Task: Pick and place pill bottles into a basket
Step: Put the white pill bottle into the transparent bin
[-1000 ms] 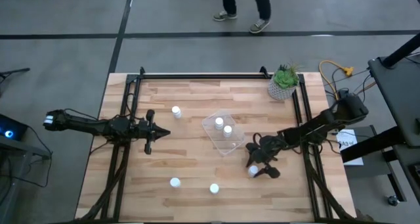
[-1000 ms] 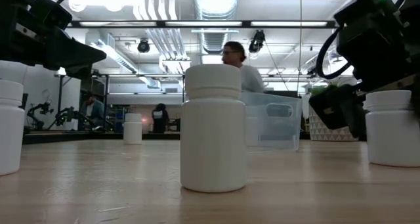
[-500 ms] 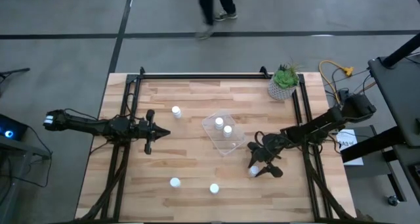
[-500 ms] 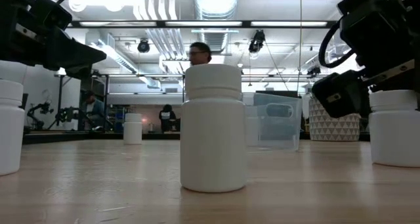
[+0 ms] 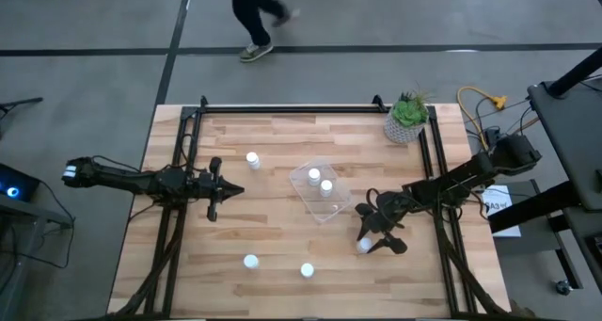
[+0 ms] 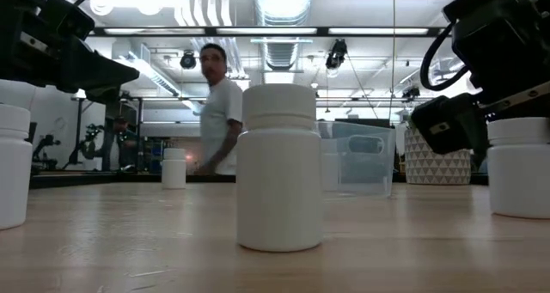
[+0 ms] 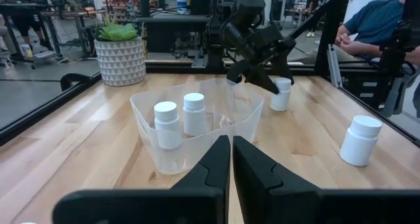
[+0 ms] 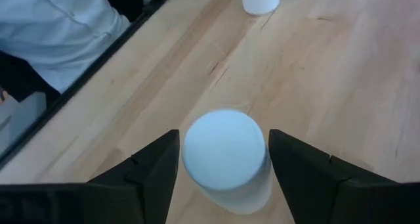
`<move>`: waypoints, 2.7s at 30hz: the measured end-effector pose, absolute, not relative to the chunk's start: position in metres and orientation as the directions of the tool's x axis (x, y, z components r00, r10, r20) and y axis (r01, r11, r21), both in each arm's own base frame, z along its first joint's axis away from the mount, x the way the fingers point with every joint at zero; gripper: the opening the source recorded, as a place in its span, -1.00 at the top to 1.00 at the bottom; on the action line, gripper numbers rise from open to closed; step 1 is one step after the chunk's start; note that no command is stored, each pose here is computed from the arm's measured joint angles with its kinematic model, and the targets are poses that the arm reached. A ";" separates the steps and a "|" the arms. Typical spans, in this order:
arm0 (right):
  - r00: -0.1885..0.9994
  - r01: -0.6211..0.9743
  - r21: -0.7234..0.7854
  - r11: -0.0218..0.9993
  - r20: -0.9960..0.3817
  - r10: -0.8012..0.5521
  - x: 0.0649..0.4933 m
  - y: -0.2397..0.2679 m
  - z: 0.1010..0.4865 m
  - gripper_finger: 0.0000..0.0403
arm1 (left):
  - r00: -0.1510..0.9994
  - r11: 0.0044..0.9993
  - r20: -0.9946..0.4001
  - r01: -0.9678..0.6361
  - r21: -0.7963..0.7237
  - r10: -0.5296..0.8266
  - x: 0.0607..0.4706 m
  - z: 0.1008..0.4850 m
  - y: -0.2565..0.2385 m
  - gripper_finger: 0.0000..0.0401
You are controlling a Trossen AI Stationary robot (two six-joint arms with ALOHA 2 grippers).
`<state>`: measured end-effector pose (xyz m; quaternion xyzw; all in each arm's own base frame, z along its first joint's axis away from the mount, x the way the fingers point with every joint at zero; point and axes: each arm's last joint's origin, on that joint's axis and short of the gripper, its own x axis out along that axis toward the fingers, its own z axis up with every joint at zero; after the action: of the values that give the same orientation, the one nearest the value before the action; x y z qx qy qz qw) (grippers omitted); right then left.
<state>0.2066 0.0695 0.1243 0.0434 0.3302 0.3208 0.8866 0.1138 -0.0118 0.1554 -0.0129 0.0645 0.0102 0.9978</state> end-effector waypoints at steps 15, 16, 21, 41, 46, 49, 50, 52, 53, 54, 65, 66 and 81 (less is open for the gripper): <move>0.570 -0.576 0.215 0.788 -0.586 0.577 0.205 0.069 0.122 0.02 | 0.992 0.999 -0.127 -0.022 -0.024 0.019 0.114 0.156 -0.012 1.00; 0.570 -0.579 0.212 0.787 -0.585 0.577 0.205 0.069 0.122 0.07 | 0.992 0.999 -0.127 -0.022 -0.025 0.019 0.114 0.156 -0.012 1.00; 0.571 -0.592 0.194 0.782 -0.584 0.577 0.205 0.069 0.122 0.24 | 0.992 0.999 -0.127 -0.022 -0.025 0.019 0.114 0.156 -0.012 1.00; 0.577 -0.551 0.141 0.822 -0.647 0.498 0.207 0.067 0.148 0.24 | 0.992 0.999 -0.127 -0.022 -0.025 0.019 0.114 0.156 -0.012 1.00; 0.597 -0.558 0.122 0.821 -0.628 0.499 0.206 0.066 0.159 0.24 | 0.992 0.999 -0.128 -0.022 -0.025 0.019 0.114 0.156 -0.012 1.00; 0.602 -0.533 0.118 0.838 -0.643 0.474 0.204 0.065 0.156 0.24 | 0.992 0.999 -0.129 -0.022 -0.025 0.019 0.114 0.155 -0.012 1.00; 0.605 -0.523 0.113 0.845 -0.649 0.461 0.203 0.064 0.154 0.24 | 0.992 0.999 -0.129 -0.022 -0.024 0.019 0.114 0.155 -0.012 1.00; 0.605 -0.516 0.114 0.849 -0.653 0.455 0.203 0.064 0.152 0.24 | 0.992 0.999 -0.129 -0.022 -0.024 0.019 0.114 0.155 -0.012 1.00; 0.604 -0.515 0.115 0.850 -0.654 0.455 0.203 0.064 0.150 0.24 | 0.992 0.999 -0.129 -0.022 -0.025 0.019 0.114 0.155 -0.012 1.00; 0.604 -0.515 0.115 0.850 -0.655 0.455 0.203 0.064 0.149 0.24 | 0.992 0.999 -0.129 -0.022 -0.024 0.018 0.114 0.155 -0.012 1.00; 0.593 -0.514 0.124 0.849 -0.664 0.456 0.211 0.066 0.134 0.24 | 0.992 0.999 -0.128 -0.022 -0.025 0.019 0.114 0.156 -0.012 1.00; 0.593 -0.515 0.125 0.848 -0.662 0.458 0.212 0.067 0.133 0.24 | 0.992 0.999 -0.128 -0.022 -0.025 0.019 0.114 0.156 -0.012 1.00; 0.605 -0.440 0.210 0.873 -0.649 0.461 0.214 0.067 0.132 -0.32 | 0.993 0.999 -0.120 -0.022 -0.026 0.019 0.114 0.156 -0.012 1.00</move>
<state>0.2144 0.0674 0.1318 0.0144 0.3664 0.2516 0.8957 0.1138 -0.0118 0.1563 -0.0137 0.0598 0.0101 0.9981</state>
